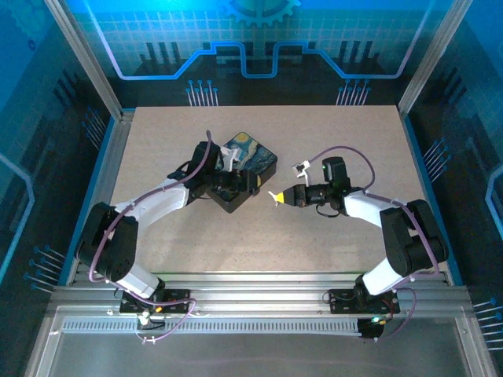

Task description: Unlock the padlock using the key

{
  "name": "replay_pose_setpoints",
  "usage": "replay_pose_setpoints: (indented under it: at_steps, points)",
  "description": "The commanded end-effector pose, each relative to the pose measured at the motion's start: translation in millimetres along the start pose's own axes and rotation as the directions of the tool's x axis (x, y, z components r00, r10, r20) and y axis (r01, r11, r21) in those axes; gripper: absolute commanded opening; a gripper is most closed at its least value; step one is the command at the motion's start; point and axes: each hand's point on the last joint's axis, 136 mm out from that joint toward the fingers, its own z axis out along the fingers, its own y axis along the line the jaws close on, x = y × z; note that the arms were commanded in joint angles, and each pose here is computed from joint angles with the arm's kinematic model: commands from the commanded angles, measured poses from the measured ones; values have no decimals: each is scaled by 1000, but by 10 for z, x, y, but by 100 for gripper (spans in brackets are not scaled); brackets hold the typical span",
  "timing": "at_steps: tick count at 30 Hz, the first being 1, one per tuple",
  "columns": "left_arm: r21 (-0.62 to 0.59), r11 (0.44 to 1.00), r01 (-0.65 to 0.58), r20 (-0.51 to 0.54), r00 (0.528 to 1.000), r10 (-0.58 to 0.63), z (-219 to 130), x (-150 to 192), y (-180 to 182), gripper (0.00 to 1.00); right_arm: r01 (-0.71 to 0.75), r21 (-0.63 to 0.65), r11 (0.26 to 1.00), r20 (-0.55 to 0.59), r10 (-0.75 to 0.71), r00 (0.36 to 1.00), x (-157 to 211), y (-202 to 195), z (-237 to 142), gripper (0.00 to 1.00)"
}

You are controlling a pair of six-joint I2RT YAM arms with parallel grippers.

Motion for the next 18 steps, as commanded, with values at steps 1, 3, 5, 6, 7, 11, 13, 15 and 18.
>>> replay_pose_setpoints:
  at_steps: [1, 3, 5, 6, 7, 11, 13, 15, 18]
  points:
    - [-161, 983, 89, 20, 996, -87, -38, 113, 319, 58, -51, 72, 996, 23, 49, 999, 5, -118, -120, 0]
    - [-207, 972, 114, 17, 993, -113, 1, 172, 394, 58, -59, 98, 993, 26, 56, 998, -16, -144, -150, 0]
    - [-215, 967, 134, -7, 990, -139, 85, 241, 423, 58, -66, 112, 992, 29, 63, 998, -38, -156, -161, 0]
    - [-211, 968, 138, -15, 989, -144, 118, 261, 417, 58, -66, 114, 991, 30, 63, 998, -46, -156, -161, 0]
    - [-206, 968, 142, -26, 988, -151, 158, 289, 412, 58, -67, 118, 991, 32, 64, 997, -58, -158, -162, 0]
    - [-213, 968, 129, -70, 987, -147, 265, 393, 371, 58, -77, 138, 987, 35, 72, 997, -76, -195, -169, 0]
    - [-239, 963, 126, -80, 986, -149, 278, 437, 382, 57, -76, 137, 988, 33, 72, 997, -75, -191, -170, 0]
    - [-278, 951, 132, -82, 984, -160, 276, 482, 439, 58, -73, 140, 987, 34, 69, 997, -78, -192, -173, 0]
    - [-407, 903, 142, -61, 981, -182, 191, 533, 681, 58, -75, 139, 988, 33, 71, 997, -83, -185, -174, 0]
